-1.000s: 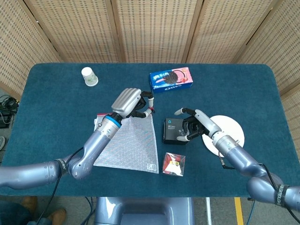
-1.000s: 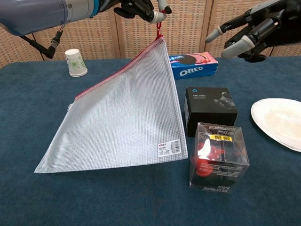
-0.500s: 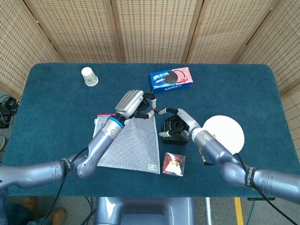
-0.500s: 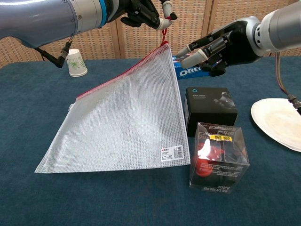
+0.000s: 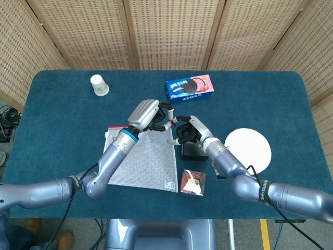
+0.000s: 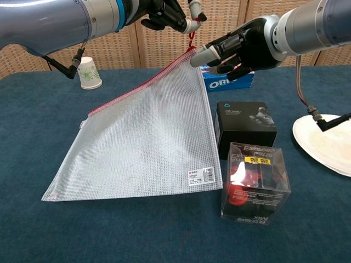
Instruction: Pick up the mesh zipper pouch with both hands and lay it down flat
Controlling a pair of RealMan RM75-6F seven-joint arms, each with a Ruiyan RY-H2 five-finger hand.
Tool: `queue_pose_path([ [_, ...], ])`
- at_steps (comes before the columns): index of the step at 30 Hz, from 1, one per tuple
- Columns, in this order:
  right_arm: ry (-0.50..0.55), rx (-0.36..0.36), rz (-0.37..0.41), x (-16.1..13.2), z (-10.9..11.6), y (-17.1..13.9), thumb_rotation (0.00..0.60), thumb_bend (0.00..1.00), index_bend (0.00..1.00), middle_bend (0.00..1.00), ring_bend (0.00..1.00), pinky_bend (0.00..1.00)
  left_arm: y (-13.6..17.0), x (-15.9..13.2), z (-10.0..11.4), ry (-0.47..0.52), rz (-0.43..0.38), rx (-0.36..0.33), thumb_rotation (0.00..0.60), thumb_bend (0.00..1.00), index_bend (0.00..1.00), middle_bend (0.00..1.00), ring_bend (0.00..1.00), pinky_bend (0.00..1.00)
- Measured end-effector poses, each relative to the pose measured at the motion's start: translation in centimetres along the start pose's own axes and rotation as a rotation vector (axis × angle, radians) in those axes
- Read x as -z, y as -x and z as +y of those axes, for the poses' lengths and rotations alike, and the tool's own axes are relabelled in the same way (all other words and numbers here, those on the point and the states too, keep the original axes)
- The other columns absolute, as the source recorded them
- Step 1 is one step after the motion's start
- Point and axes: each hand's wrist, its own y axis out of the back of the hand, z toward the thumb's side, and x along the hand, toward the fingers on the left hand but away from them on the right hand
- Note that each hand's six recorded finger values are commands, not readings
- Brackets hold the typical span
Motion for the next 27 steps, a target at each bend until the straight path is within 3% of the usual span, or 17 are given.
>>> queue_pose_path([
  [9, 0.012, 0.031, -0.004, -0.4, -0.6, 0.6, 0.600, 0.17, 0.48, 0.86, 0.85, 1.00, 0.1, 0.1, 0.0, 0.009, 0.002, -0.005, 0.600, 0.72, 0.68, 1.00, 0.99, 1.00],
  [27, 0.035, 0.080, -0.026, -0.4, -0.9, 1.3, 0.600, 0.46, 0.54, 0.88, 0.86, 1.00, 0.3, 0.3, 0.3, 0.028, 0.009, 0.001, 0.600, 0.72, 0.68, 1.00, 0.99, 1.00],
])
